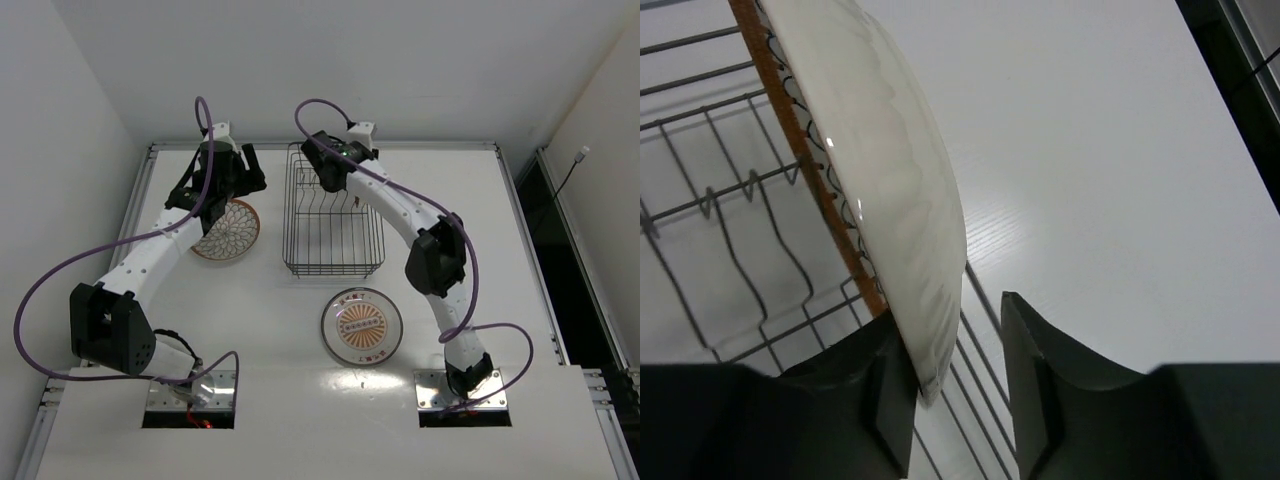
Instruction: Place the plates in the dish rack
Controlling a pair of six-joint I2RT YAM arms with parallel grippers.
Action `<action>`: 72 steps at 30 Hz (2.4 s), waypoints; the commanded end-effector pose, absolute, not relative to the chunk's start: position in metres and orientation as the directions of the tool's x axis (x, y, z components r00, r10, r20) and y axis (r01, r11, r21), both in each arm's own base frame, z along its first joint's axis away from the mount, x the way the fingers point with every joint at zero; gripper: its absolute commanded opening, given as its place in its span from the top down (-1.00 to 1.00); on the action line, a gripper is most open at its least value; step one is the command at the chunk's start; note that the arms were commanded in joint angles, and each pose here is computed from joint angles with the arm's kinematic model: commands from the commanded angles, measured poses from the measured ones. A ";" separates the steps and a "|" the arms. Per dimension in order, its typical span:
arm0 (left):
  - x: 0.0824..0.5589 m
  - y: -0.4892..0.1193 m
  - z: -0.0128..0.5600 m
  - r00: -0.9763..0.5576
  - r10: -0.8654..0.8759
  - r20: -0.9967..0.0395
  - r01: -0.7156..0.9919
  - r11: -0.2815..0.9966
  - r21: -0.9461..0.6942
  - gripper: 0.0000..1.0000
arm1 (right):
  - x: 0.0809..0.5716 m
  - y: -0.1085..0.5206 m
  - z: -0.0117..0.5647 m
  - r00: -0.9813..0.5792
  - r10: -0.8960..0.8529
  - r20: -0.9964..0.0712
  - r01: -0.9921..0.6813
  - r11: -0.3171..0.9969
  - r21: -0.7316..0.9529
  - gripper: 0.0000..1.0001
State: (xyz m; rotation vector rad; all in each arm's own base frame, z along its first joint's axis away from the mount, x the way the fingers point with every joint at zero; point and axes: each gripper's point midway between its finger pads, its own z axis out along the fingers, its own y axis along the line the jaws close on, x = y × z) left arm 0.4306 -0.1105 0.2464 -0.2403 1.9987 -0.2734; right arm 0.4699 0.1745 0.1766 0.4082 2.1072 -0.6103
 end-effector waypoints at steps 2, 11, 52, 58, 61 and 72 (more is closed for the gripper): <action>0.429 -0.111 0.270 -0.372 -0.299 -0.879 -0.022 0.949 -0.314 -0.34 | 0.460 0.198 0.192 -0.515 0.002 -0.857 0.470 0.837 -0.281 0.22; 0.429 -0.111 0.270 -0.372 -0.299 -0.879 -0.022 0.949 -0.314 -0.34 | 0.436 0.225 0.194 -0.527 0.002 -0.850 0.401 0.883 -0.246 -0.26; 0.431 -0.119 0.254 -0.409 -0.291 -0.865 0.003 0.947 -0.320 -0.34 | 0.126 0.160 -0.006 -0.706 0.693 -0.146 0.408 0.566 0.716 -0.93; 0.431 -0.119 0.254 -0.409 -0.291 -0.865 0.004 0.947 -0.320 -0.34 | 0.112 0.163 -0.040 -0.730 0.681 -0.067 0.457 0.559 0.692 -0.63; 0.432 -0.117 0.254 -0.405 -0.291 -0.867 -0.005 0.949 -0.316 -0.34 | 0.111 0.162 -0.043 -0.729 0.682 -0.059 0.476 0.568 0.671 -0.41; 0.432 -0.117 0.254 -0.405 -0.291 -0.867 -0.005 0.949 -0.316 -0.34 | 0.108 0.155 -0.047 -0.738 0.668 -0.091 0.478 0.613 0.629 1.00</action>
